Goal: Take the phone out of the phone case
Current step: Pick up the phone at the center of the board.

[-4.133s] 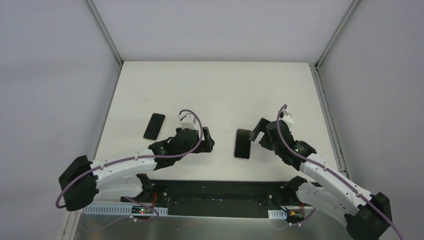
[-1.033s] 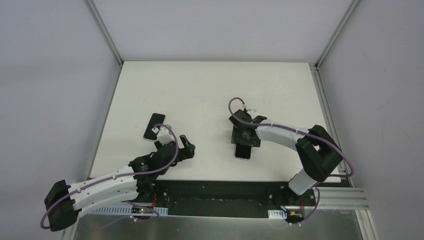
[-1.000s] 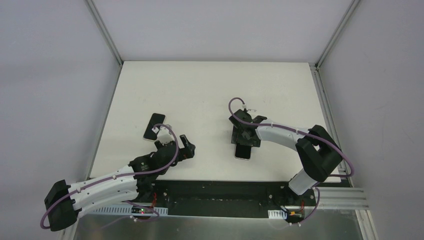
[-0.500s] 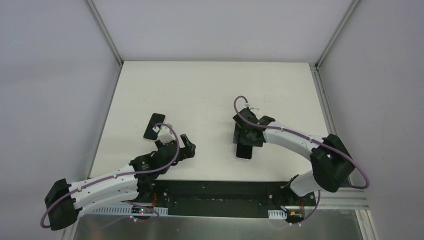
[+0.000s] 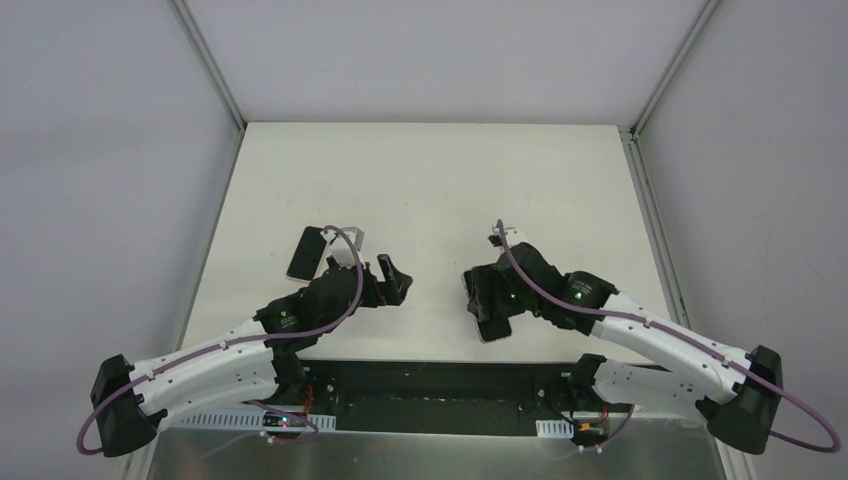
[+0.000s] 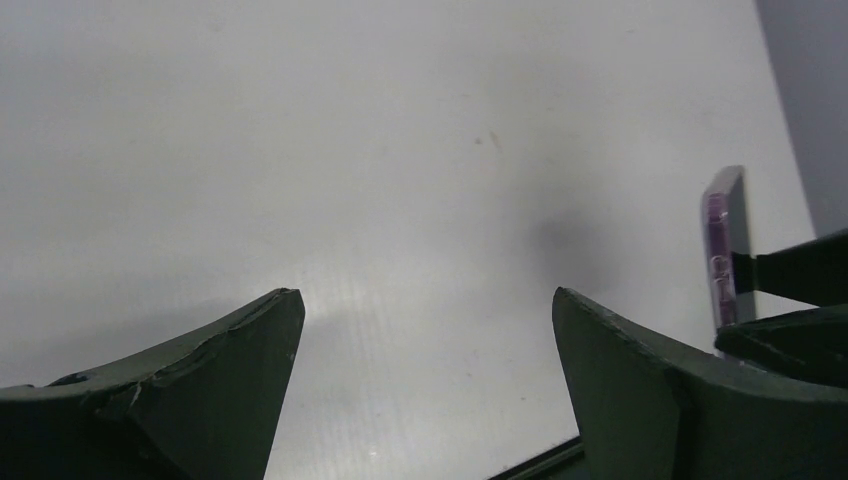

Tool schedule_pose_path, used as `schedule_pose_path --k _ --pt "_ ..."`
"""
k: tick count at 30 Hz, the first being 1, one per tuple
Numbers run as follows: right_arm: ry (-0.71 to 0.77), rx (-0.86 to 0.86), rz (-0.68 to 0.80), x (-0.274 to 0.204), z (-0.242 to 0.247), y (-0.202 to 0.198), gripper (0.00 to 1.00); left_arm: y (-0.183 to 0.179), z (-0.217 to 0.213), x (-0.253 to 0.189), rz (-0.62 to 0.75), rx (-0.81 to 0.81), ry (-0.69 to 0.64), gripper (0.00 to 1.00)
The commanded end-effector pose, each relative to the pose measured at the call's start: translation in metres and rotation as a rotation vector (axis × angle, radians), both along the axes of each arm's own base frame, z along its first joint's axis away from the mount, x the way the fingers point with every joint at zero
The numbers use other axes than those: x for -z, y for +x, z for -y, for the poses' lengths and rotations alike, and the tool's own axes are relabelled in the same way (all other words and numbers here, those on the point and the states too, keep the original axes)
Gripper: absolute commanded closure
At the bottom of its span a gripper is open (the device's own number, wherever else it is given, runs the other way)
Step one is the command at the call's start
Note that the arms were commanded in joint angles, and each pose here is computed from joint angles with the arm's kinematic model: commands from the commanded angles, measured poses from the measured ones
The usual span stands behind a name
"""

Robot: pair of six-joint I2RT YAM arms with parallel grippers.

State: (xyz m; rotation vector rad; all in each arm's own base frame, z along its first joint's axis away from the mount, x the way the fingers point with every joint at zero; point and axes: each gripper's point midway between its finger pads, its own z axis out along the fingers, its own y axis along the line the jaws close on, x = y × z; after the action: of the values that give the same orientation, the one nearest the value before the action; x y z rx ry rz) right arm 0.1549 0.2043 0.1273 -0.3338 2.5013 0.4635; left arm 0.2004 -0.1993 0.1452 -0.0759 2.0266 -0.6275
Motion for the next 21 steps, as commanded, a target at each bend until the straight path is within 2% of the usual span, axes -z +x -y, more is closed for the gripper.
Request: schedule_pose_path --k 1,7,14,21 --pt "0.042 -0.206 0.077 -0.023 -0.012 -0.028 1.0 -0.017 0.061 -0.055 0.082 0.304 -0.142 0.01" --pt "0.005 -0.329 0.159 -0.028 -0.017 -0.046 1.0 -0.047 0.113 -0.072 0.002 0.578 -0.233 0.01" --pt "0.016 -0.356 0.209 -0.032 -0.027 -0.05 1.0 -0.051 0.122 -0.067 -0.025 0.607 -0.275 0.02" --pt "0.021 -0.373 0.228 -0.033 -0.034 -0.051 1.0 -0.055 0.134 -0.053 -0.108 0.625 -0.293 0.11"
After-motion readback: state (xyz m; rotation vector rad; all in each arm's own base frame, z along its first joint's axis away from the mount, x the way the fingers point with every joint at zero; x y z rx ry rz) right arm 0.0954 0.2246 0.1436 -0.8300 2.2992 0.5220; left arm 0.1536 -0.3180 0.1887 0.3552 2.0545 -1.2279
